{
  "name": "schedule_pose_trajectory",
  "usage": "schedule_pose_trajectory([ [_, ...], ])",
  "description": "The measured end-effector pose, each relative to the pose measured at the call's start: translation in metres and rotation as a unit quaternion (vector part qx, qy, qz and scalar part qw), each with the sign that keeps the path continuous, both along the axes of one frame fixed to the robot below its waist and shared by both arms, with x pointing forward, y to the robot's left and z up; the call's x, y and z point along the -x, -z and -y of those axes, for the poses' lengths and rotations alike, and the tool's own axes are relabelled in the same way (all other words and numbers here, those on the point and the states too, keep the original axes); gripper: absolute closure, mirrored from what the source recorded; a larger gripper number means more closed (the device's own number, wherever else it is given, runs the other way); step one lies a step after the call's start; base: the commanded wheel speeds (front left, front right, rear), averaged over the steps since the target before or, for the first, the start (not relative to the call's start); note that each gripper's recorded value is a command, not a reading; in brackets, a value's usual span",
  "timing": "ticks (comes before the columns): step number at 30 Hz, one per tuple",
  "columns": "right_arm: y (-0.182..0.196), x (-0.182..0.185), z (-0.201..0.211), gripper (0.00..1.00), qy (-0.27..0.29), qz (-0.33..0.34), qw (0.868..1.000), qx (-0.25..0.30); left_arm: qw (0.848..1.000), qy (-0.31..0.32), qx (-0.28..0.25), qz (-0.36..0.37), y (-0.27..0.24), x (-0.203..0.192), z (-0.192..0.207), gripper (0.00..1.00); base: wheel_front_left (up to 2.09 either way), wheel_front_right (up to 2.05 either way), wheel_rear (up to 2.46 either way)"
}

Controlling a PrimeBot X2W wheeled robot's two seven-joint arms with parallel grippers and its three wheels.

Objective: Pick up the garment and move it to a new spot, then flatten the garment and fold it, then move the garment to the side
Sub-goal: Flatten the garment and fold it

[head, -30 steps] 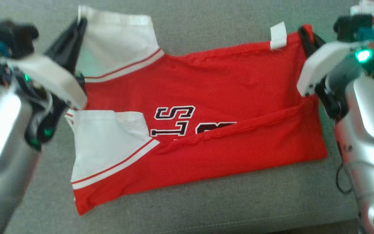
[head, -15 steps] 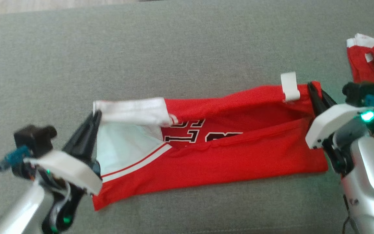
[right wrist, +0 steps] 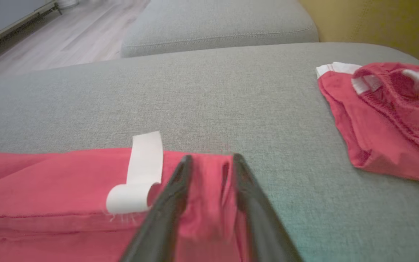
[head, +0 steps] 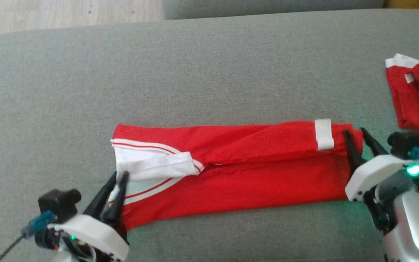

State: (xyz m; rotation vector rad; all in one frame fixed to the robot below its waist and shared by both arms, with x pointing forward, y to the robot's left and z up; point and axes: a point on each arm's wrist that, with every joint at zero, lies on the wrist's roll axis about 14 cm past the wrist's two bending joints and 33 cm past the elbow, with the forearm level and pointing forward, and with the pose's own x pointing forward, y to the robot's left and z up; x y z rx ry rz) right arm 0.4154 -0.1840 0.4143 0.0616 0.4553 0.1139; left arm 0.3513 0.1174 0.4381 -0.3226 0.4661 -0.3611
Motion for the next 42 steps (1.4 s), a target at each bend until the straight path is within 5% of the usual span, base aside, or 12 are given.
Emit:
schedule_pose_trajectory([
  [14, -0.013, 0.031, 0.043, 0.00, 0.096, 0.037, 0.995, -0.015, 0.991, -0.119, 0.023, 0.056, -0.011, 0.014, -0.028, 0.00, 0.00, 0.00, 0.00],
  [28, 0.017, 0.023, 0.001, 0.00, 0.015, -0.064, 0.998, 0.014, 0.972, -0.213, 0.009, 0.103, -0.030, 0.020, -0.065, 0.00, 0.00, 0.00, 0.00],
  [39, 0.055, 0.034, 0.006, 0.00, 0.016, -0.137, 0.990, 0.036, 0.964, -0.243, 0.003, 0.105, -0.030, 0.030, -0.079, 0.00, 0.00, 0.00, 0.00],
  [41, 0.056, 0.034, 0.004, 0.60, 0.021, -0.140, 0.990, 0.023, 0.964, -0.241, 0.002, 0.109, -0.032, 0.030, -0.078, 0.00, 0.00, 0.00, 0.00],
  [42, 0.056, 0.034, 0.004, 0.69, 0.022, -0.141, 0.990, 0.020, 0.964, -0.241, 0.002, 0.109, -0.032, 0.030, -0.077, 0.00, 0.00, 0.00, 0.00],
])
